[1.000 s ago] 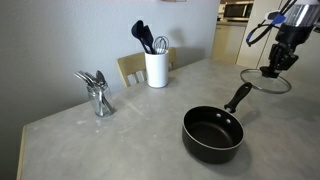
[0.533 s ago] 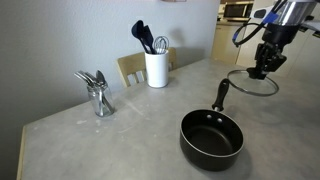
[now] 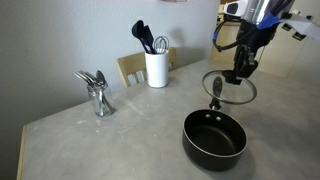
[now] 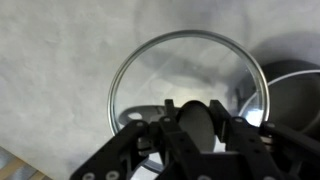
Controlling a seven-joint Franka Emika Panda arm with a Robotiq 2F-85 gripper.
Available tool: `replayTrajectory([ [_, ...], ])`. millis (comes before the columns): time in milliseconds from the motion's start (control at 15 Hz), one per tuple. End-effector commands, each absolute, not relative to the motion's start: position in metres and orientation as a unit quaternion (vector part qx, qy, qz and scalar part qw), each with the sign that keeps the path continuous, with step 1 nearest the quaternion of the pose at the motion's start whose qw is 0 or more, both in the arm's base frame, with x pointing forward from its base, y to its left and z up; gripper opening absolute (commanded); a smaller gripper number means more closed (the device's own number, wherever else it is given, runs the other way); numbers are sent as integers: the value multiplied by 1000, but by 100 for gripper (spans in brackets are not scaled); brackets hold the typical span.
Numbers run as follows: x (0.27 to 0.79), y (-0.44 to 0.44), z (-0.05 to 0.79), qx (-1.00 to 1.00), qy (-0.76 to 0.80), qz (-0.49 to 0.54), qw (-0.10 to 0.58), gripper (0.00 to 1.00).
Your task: Close the pot with the lid
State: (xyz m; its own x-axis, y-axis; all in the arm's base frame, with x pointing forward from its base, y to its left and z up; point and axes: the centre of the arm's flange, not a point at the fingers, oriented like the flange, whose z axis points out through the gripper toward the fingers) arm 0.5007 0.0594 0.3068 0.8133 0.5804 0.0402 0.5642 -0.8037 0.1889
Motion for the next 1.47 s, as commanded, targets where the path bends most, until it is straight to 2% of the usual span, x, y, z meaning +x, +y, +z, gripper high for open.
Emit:
replayTrajectory([
  [0, 521, 131, 303, 947, 307, 40, 89, 14],
  [267, 525, 172, 287, 942, 321, 38, 87, 14],
  [667, 537, 171, 268, 947, 313, 26, 71, 14],
  [1400, 520, 192, 281, 951, 301, 28, 60, 14],
])
